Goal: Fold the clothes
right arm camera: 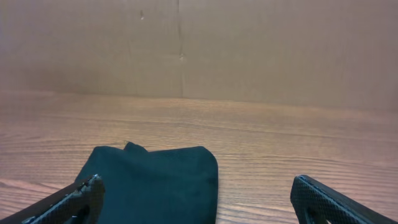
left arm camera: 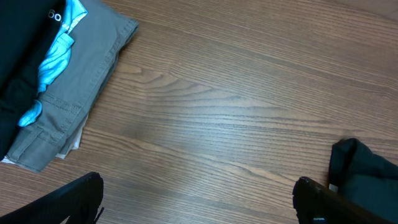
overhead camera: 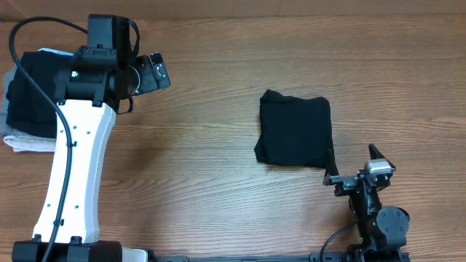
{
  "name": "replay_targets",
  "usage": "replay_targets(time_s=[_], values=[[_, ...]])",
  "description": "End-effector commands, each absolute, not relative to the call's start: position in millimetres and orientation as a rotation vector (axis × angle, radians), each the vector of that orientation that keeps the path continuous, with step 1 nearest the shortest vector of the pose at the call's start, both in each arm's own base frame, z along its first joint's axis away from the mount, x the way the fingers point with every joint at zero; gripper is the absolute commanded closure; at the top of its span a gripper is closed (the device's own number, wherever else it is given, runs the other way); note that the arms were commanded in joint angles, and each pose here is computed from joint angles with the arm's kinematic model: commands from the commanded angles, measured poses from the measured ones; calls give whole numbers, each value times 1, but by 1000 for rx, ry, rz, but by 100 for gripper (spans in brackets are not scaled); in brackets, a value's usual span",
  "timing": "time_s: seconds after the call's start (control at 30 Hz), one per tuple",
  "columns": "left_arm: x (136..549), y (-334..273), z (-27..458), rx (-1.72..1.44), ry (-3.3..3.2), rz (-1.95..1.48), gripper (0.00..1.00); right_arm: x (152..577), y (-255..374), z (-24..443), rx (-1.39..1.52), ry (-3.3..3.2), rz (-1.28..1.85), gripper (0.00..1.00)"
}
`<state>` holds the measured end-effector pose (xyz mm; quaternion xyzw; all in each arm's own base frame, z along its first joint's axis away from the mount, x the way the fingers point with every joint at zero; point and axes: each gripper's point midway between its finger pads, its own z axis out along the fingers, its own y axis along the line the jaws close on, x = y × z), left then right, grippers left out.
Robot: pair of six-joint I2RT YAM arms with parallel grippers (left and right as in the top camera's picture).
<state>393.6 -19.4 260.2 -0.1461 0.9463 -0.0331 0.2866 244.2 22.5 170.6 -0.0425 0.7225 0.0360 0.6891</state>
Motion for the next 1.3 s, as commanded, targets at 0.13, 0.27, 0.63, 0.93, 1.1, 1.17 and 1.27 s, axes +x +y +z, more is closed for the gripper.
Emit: replay_targets(time_s=[0.13, 0.27, 0.63, 0.93, 1.1, 1.17, 1.27], values=[[394, -20, 259, -382, 2533, -89, 0, 245, 18, 170, -49, 1609, 90, 0], [394, -20, 259, -382, 2533, -89, 0, 245, 18, 170, -49, 1609, 90, 0], [394, -20, 259, -382, 2533, -88, 0, 245, 18, 170, -49, 1609, 90, 0], [394, -20, 259, -382, 2534, -87, 0, 245, 18, 170, -49, 1609, 90, 0], [387, -21, 273, -375, 2497, -102, 0, 245, 18, 170, -49, 1609, 90, 0], [379, -20, 290, -370, 2450, -114, 0, 245, 18, 170, -49, 1609, 90, 0], [359, -18, 325, -360, 2352, -140, 0, 245, 18, 170, -49, 1609, 90, 0]])
